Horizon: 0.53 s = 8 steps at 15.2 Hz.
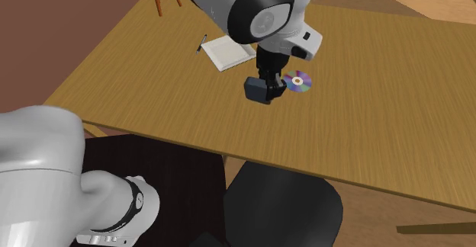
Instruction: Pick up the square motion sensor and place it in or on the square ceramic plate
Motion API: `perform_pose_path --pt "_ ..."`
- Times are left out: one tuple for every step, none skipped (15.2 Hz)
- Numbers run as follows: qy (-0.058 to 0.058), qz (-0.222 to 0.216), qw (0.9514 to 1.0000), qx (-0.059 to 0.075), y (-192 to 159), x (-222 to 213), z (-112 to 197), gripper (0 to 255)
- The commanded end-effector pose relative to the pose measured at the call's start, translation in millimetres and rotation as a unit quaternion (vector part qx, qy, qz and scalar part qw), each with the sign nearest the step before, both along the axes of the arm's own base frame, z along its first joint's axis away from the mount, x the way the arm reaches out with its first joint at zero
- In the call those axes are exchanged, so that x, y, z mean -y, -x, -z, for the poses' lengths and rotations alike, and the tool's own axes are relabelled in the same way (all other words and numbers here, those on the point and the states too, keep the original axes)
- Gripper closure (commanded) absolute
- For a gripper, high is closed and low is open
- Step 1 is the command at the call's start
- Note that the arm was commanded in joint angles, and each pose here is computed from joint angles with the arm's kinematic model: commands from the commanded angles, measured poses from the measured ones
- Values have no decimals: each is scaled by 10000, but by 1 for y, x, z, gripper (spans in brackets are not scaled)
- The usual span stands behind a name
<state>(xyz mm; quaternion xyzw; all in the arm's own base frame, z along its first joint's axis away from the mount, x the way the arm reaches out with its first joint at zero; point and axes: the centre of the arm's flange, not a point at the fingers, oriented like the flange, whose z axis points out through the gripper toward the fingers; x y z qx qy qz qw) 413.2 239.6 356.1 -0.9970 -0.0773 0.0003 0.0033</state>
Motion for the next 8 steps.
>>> perform_pose_path --pt "-3 10 10000 1 5 -27 -1 255" --pt "-3 10 10000 1 7 -40 -1 255" --pt "-3 10 10000 1 10 -53 -1 255" --pt "-3 10 10000 1 13 -66 -2 255" --pt "-3 10 10000 1 16 -79 -2 255" --pt "-3 10 10000 1 18 -91 -2 255" --pt "-3 10 10000 1 21 -104 -3 255" --pt "-3 10 10000 1 24 -117 -3 255"
